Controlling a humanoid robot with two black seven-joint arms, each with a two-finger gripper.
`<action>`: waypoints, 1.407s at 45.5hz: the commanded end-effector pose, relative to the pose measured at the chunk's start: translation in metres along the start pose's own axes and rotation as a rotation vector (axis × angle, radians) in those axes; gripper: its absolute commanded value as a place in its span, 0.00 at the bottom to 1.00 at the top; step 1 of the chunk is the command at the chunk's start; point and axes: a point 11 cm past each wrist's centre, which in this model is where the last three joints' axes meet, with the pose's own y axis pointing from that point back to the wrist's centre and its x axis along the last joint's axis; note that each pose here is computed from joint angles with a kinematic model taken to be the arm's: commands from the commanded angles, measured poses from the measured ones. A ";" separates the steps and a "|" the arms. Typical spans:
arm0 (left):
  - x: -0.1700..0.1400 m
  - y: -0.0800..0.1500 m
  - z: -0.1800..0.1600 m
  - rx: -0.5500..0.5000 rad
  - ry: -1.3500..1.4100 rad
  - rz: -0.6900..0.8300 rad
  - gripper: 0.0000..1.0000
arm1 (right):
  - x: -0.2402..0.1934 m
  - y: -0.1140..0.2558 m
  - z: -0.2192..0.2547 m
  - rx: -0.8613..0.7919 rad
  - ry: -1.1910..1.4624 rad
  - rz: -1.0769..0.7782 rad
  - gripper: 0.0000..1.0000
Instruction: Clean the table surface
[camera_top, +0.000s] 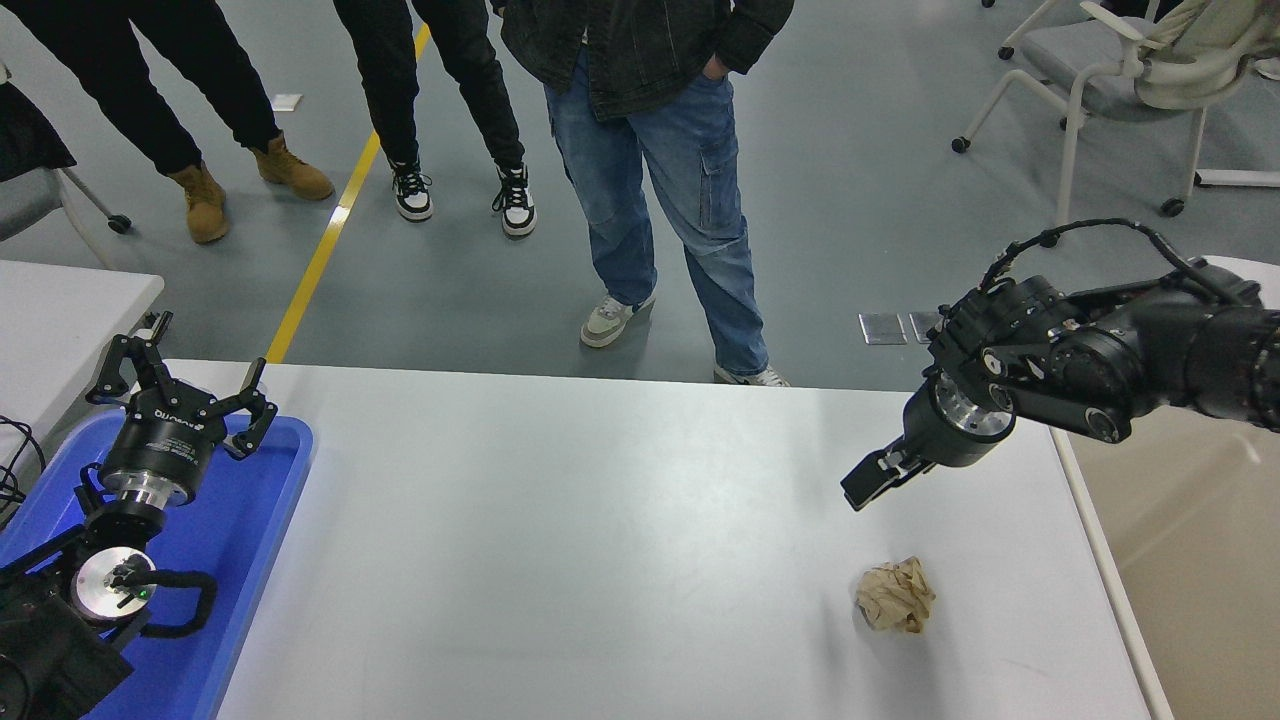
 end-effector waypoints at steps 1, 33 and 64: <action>0.000 0.000 0.000 0.000 0.000 0.000 1.00 | -0.020 -0.019 -0.004 0.021 -0.004 -0.044 0.98; 0.000 0.000 0.000 0.000 0.000 0.000 1.00 | -0.047 -0.050 -0.002 0.046 -0.034 -0.028 0.98; 0.000 0.000 0.000 0.000 0.000 0.000 1.00 | -0.060 -0.064 0.001 0.067 -0.028 0.030 0.29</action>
